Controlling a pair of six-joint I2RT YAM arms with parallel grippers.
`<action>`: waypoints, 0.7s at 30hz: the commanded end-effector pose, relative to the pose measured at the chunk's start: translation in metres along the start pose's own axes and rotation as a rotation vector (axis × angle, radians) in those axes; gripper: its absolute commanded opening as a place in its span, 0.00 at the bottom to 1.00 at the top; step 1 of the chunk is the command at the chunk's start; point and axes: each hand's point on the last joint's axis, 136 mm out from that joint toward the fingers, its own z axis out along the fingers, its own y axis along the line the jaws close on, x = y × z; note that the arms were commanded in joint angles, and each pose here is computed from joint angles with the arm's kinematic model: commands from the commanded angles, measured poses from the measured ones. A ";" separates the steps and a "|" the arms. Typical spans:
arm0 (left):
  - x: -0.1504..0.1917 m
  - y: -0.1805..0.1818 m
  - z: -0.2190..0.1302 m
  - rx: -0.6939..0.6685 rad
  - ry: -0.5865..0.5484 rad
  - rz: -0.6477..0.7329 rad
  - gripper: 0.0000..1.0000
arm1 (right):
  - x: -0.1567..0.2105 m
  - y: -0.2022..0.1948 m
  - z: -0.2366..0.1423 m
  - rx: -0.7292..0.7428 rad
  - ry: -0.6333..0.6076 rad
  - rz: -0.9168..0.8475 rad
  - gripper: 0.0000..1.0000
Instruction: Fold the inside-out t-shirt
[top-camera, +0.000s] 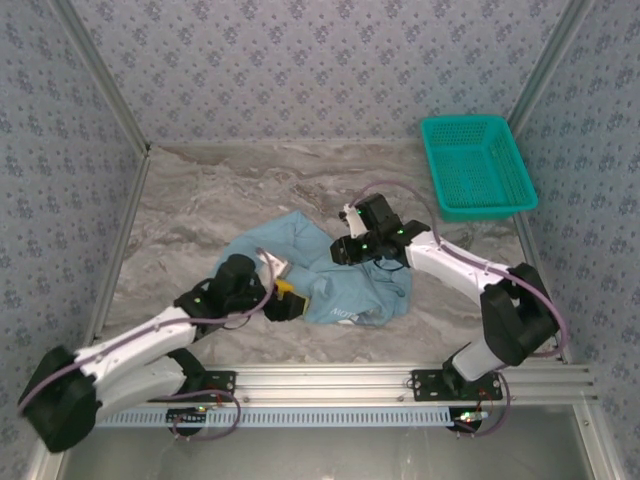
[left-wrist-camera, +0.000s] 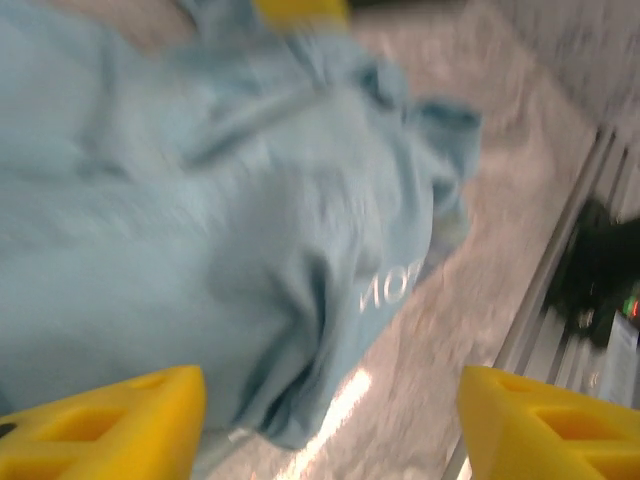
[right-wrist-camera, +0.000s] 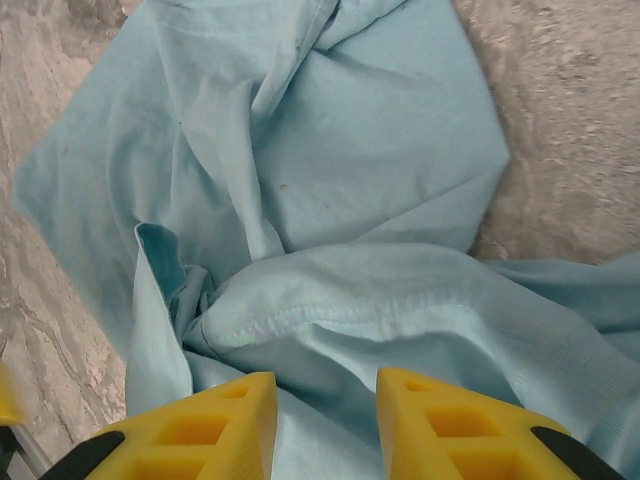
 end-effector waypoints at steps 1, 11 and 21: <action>-0.025 0.042 -0.018 -0.183 -0.102 -0.207 0.71 | -0.001 0.008 0.005 -0.010 0.021 -0.046 0.34; -0.040 0.090 0.027 -0.315 0.100 -0.467 0.74 | 0.040 0.039 0.012 -0.159 0.079 -0.041 0.24; -0.019 0.088 0.064 -0.249 0.252 -0.517 0.42 | 0.030 0.027 -0.013 -0.109 0.008 -0.046 0.23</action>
